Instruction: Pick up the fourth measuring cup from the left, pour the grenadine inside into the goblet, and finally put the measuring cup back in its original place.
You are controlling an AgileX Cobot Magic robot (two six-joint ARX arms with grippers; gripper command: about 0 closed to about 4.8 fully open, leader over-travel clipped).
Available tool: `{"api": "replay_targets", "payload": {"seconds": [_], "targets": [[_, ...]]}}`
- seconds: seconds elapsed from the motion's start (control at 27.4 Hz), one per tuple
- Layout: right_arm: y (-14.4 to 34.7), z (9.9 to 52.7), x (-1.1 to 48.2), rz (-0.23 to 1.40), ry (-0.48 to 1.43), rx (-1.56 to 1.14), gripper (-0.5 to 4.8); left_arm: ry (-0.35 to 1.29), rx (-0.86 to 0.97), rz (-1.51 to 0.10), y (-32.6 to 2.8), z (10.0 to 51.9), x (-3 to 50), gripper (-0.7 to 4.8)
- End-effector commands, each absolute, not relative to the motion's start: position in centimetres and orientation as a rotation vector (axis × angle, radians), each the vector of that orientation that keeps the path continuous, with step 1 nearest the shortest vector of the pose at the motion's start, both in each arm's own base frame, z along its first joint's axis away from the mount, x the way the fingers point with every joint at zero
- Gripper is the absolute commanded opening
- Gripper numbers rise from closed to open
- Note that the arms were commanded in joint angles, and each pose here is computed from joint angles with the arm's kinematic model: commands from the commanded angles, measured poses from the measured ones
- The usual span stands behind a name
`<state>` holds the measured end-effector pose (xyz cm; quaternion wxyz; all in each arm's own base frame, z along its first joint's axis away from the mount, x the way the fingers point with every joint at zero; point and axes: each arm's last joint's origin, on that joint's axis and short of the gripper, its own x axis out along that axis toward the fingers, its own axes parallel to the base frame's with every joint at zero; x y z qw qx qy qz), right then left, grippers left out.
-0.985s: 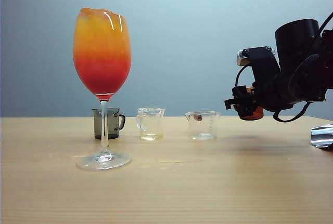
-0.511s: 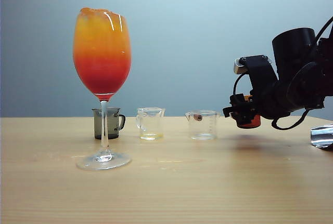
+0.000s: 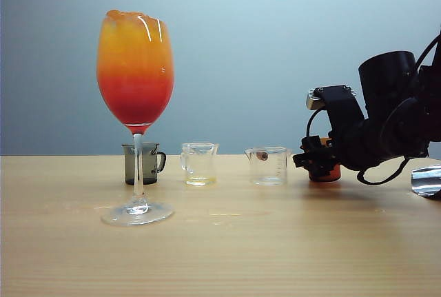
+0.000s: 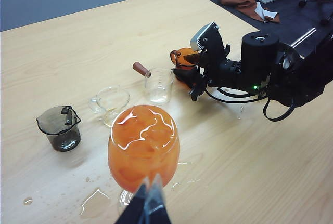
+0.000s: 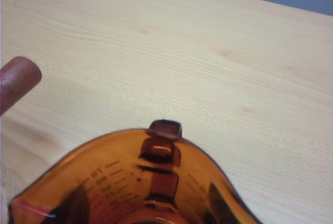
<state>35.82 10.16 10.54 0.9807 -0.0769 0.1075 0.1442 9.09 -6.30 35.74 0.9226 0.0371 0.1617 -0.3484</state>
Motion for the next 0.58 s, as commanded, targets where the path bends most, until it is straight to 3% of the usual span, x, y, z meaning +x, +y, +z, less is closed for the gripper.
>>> {"api": "replay_targets", "payload": {"seconds": [0.04, 0.11, 0.22, 0.36, 0.58], "targets": [[10.2, 10.5, 35.9, 0.293, 0.218, -0.154, 1.64, 0.314, 0.076, -0.718, -6.3, 36.0, 9.1, -0.05], [10.2, 10.6, 35.9, 0.294, 0.217, -0.154, 2.64, 0.314, 0.076, -0.718, -6.3, 36.0, 9.1, -0.05], [10.3, 10.7, 35.8, 0.295, 0.216, -0.154, 3.57, 0.314, 0.076, -0.718, -6.3, 36.0, 9.1, -0.05], [10.2, 11.2, 35.6, 0.296, 0.227, -0.155, 4.06, 0.314, 0.076, -0.717, -6.3, 36.0, 9.1, -0.05], [10.1, 11.9, 35.2, 0.299, 0.301, -0.165, 4.09, 0.312, 0.077, -0.711, -6.3, 36.0, 9.1, -0.05]]}}
